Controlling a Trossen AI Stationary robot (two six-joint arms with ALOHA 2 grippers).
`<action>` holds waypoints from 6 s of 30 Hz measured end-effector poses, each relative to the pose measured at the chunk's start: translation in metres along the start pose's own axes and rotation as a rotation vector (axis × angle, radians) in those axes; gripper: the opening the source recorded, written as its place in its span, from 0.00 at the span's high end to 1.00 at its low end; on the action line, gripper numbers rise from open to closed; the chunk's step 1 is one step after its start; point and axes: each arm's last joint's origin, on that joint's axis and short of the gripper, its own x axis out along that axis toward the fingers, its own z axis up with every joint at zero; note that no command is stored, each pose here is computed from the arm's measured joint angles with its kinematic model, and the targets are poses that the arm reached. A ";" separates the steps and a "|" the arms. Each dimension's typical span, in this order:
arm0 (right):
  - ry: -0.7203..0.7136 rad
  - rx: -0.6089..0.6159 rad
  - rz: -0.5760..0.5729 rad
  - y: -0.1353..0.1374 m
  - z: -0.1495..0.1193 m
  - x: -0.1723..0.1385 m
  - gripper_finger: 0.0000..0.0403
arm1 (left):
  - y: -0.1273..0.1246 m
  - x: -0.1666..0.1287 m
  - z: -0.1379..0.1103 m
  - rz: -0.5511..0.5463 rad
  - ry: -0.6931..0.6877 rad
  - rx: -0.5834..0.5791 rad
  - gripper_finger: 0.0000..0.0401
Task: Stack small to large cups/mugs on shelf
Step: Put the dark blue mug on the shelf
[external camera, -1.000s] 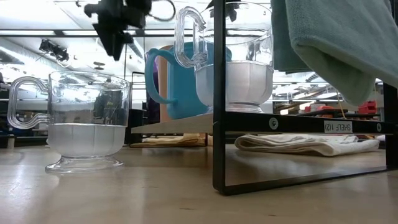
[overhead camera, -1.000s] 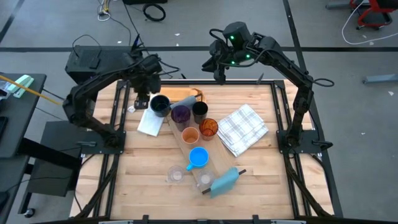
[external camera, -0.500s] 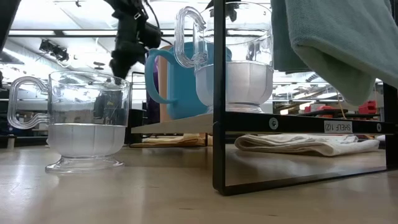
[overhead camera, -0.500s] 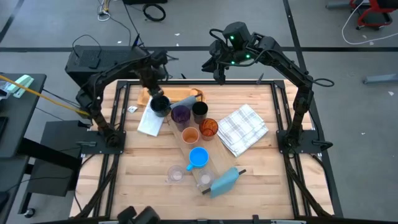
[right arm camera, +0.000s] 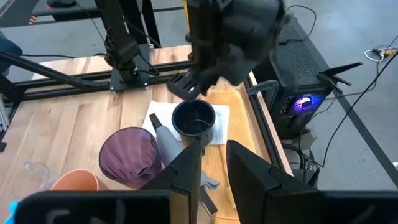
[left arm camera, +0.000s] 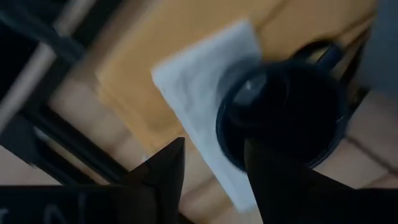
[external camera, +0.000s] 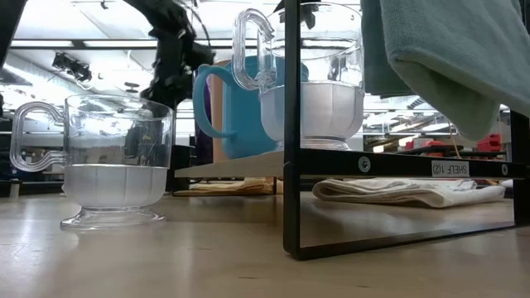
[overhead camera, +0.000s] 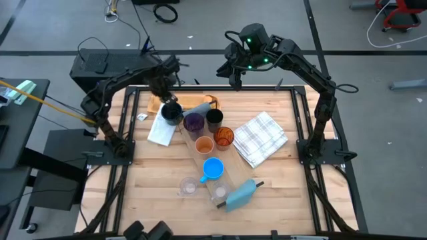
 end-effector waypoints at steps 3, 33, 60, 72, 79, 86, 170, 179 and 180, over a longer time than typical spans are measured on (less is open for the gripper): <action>0.000 0.000 0.000 0.000 0.000 0.000 0.80 | -0.005 0.021 -0.009 0.000 0.052 0.016 0.57; -0.018 0.035 0.007 0.003 0.002 0.001 0.80 | -0.013 0.059 -0.028 -0.010 -0.095 -0.006 0.60; -0.021 0.029 0.014 0.006 0.003 0.002 0.80 | -0.014 0.053 -0.028 -0.030 -0.144 0.057 0.94; -0.020 0.002 0.014 0.006 0.003 0.002 0.80 | 0.017 -0.046 -0.010 0.070 -0.310 0.055 0.94; -0.018 -0.035 0.015 0.006 0.003 0.002 0.80 | 0.043 -0.114 -0.018 0.036 -0.458 -0.033 0.94; -0.025 -0.433 0.052 0.027 0.006 0.008 0.81 | 0.032 -0.152 -0.028 -0.101 -0.553 -0.038 0.94; 0.082 -0.406 -0.116 0.037 -0.011 0.081 0.89 | -0.032 -0.170 -0.012 -0.260 -0.759 0.098 0.70; 0.090 -0.424 -0.139 0.033 -0.011 0.080 0.89 | -0.028 -0.204 -0.021 -0.263 -0.905 0.119 0.69; 0.101 -0.423 -0.148 0.032 -0.012 0.080 0.89 | -0.027 -0.212 -0.024 -0.269 -0.932 0.122 0.69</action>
